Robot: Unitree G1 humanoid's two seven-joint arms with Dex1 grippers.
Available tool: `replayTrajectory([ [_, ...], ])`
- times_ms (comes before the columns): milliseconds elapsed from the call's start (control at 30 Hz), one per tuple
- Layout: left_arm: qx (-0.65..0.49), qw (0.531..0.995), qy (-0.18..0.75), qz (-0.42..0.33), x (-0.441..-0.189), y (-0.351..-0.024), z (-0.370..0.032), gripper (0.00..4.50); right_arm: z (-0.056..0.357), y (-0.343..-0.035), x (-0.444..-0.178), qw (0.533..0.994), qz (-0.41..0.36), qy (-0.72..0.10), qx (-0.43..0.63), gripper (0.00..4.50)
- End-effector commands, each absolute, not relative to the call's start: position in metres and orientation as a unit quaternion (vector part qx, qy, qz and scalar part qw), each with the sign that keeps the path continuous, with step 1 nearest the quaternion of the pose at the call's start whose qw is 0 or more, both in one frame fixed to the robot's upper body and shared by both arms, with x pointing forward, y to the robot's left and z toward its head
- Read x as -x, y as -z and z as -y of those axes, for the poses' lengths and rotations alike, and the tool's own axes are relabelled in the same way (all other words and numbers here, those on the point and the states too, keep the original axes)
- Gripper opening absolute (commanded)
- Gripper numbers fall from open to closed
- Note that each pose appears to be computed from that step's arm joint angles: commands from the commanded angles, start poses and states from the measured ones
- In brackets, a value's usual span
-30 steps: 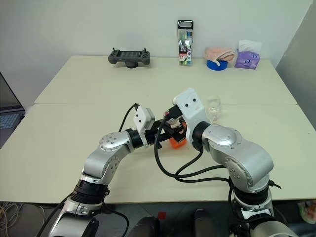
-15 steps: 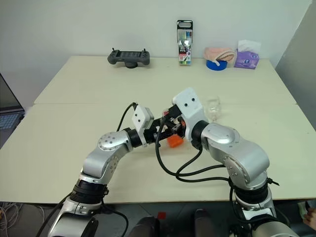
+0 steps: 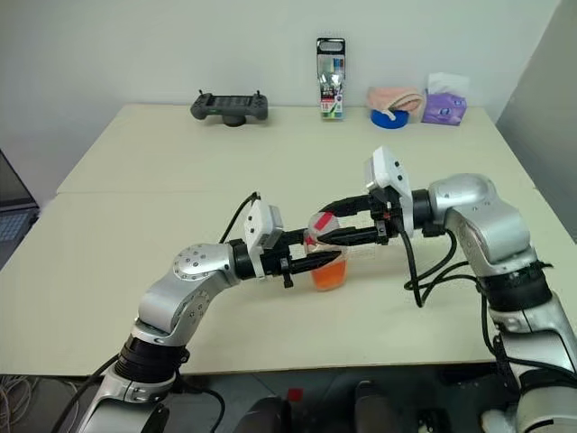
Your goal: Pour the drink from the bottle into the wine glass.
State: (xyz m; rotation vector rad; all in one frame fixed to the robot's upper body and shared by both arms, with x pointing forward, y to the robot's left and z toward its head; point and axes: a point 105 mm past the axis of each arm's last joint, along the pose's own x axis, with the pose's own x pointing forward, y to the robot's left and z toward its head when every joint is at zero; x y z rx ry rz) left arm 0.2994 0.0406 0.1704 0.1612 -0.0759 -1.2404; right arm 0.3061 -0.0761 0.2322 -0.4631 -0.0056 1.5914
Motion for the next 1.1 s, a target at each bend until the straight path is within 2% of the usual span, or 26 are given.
replayTrajectory([
  [33, -0.077, 0.818, 0.563, 0.088, -0.298, -0.197, -0.052, 1.74, 0.089, -0.223, -0.315, 0.662, -0.021, -0.709, 0.242, 1.83],
  [233, -0.076, 0.823, 0.556, 0.089, -0.297, -0.197, -0.051, 1.74, 0.092, -0.23, -0.323, 0.68, -0.019, -0.691, 0.244, 1.83],
  [433, -0.079, 0.825, 0.553, 0.088, -0.302, -0.195, -0.051, 1.72, 0.093, -0.247, -0.33, 0.722, 0.025, -0.65, 0.236, 3.89],
  [533, -0.08, 0.826, 0.55, 0.09, -0.306, -0.196, -0.051, 1.72, 0.095, -0.25, -0.33, 0.746, 0.028, -0.625, 0.23, 3.9],
  [767, -0.08, 0.825, 0.552, 0.09, -0.31, -0.195, -0.051, 1.72, 0.095, -0.243, -0.299, 0.776, 0.011, -0.6, 0.192, 3.9],
  [933, -0.088, 0.834, 0.537, 0.094, -0.323, -0.198, -0.057, 1.72, 0.087, -0.243, -0.283, 0.844, 0.015, -0.521, 0.128, 3.9],
  [1100, -0.089, 0.837, 0.531, 0.095, -0.332, -0.197, -0.058, 1.72, 0.074, -0.239, -0.286, 0.905, 0.022, -0.418, 0.076, 3.9],
])
